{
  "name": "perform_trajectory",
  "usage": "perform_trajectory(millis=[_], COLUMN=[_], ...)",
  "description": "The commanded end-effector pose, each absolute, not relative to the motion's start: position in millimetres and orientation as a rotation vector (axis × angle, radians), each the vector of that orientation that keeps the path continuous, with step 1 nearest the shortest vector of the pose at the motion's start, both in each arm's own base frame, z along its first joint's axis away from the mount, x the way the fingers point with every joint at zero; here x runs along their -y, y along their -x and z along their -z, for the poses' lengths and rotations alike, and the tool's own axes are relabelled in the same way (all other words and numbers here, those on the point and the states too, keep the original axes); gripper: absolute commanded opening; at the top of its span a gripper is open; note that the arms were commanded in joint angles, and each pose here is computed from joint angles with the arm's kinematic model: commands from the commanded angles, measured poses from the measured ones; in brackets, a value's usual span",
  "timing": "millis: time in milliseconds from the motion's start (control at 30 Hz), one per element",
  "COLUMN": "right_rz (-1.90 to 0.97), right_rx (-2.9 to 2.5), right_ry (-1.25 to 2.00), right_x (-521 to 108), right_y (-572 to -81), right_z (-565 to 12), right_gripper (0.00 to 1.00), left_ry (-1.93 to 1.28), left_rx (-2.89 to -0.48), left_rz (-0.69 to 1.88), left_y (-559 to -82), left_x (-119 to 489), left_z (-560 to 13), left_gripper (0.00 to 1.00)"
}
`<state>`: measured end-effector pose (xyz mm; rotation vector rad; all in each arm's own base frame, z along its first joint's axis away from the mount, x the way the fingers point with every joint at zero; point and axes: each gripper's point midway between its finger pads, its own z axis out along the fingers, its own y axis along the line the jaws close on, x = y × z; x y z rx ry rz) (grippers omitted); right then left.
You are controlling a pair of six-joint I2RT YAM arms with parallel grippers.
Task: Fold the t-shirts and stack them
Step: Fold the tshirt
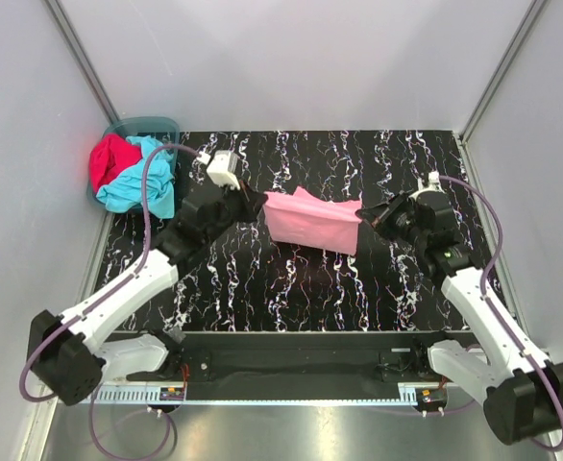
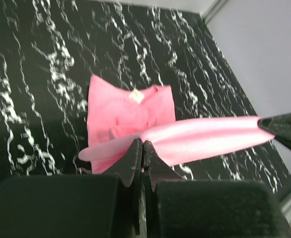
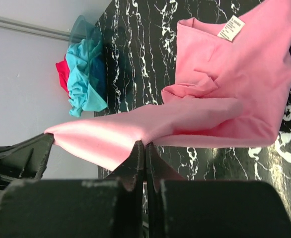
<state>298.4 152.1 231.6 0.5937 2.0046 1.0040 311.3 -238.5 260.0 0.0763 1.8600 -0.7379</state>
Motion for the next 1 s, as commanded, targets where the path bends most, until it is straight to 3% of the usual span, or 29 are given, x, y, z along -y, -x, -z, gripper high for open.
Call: perform_trajectory(millis=[0, 533, 967], right_rz=[-0.982, -0.978, -1.011], right_rx=[-1.908, -1.886, -1.961], right_ry=[-0.595, -0.753, -0.863], right_x=[-148.5, -124.7, -125.1], right_y=[-325.9, -402.9, -474.5], right_z=[-251.3, -211.7, -141.2], right_gripper=[0.0, 0.0, 0.0], left_ry=[-0.117, -0.177, -0.148], left_rx=[-1.788, -1.914, -2.009], left_rz=[0.739, 0.791, 0.801], left_y=[-336.3, -403.9, -477.2], left_x=[241.3, 281.2, 288.0], left_z=[-287.9, -222.2, -171.1], left_gripper=[0.0, 0.0, 0.0])
